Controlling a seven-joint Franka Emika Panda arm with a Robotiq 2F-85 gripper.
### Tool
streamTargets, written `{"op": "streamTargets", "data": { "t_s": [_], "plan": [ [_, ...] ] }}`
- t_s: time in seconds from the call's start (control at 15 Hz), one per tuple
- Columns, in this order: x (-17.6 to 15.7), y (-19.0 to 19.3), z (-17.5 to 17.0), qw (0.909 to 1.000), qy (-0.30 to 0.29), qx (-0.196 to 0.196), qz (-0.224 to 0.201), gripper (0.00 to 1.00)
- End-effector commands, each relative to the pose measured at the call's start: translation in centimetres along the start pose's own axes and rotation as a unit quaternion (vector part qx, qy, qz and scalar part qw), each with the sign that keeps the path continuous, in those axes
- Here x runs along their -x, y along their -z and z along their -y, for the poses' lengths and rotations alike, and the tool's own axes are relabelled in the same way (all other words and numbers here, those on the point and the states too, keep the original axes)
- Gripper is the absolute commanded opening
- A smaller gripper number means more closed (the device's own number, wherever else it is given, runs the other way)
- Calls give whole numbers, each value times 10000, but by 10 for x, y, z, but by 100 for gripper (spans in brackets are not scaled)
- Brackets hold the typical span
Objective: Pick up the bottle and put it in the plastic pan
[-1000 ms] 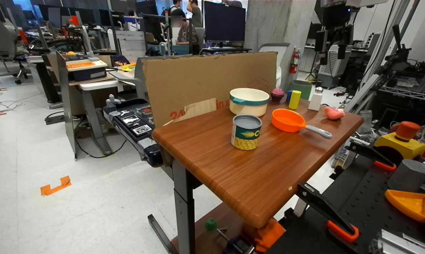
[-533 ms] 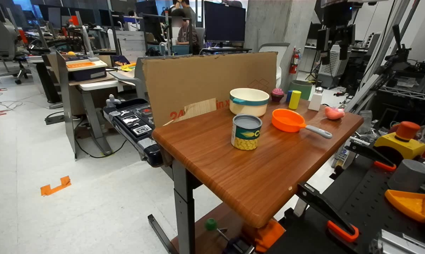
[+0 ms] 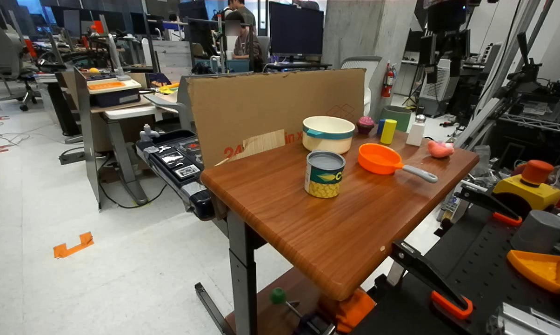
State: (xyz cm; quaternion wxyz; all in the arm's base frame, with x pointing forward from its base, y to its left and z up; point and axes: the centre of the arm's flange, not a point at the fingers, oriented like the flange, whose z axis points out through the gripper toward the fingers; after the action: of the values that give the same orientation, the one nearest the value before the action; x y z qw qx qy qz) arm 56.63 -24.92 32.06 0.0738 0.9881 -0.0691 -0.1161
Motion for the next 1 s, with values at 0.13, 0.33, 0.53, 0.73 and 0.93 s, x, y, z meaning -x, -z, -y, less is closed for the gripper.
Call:
{"op": "streamTargets", "data": {
  "t_s": [0.13,0.33,0.53,0.73,0.93],
  "plan": [
    [-4,4,6,9991,364,192,-99,100],
    [-7,1,6,9988,438,202,-50,100],
    [-6,3,6,9985,477,244,-70,100],
    [-5,7,5,9985,499,190,-95,100],
    [-2,12,5,9984,516,101,-217,100]
  ]
}}
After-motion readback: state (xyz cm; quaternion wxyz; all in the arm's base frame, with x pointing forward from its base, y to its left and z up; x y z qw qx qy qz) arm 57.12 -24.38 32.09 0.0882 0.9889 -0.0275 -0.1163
